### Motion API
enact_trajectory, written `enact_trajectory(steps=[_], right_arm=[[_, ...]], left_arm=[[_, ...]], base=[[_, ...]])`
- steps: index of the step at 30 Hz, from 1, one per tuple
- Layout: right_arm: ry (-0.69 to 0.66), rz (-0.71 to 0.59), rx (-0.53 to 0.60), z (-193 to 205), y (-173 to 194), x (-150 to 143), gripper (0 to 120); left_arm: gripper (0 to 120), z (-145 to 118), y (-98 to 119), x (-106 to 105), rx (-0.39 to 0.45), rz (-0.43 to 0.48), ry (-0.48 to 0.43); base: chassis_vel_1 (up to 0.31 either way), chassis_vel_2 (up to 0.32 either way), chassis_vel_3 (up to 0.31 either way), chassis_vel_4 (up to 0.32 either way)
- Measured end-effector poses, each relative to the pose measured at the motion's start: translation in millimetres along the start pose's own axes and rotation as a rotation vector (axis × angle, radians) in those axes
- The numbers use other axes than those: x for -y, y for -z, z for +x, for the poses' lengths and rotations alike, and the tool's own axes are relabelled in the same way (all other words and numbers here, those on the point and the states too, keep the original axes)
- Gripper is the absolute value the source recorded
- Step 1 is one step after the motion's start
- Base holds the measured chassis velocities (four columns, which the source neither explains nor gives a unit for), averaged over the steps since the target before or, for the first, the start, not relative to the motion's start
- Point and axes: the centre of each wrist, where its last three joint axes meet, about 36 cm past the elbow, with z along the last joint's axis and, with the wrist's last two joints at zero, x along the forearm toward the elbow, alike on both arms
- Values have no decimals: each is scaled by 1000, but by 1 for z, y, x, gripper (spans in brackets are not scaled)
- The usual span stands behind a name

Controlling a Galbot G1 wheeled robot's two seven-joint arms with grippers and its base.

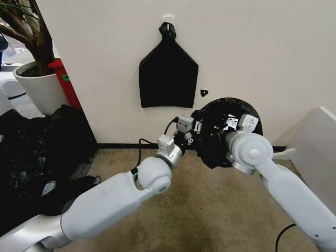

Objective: Place the garbage bag over the trash bin.

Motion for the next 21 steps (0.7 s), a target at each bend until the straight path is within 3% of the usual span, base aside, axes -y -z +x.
enact_trajectory(steps=[21], right_arm=[[-58, -57, -34, -37, 1, 3, 0]], left_arm=[[4, 11, 9, 11, 20, 16, -52]], base=[[0, 0, 0, 0]])
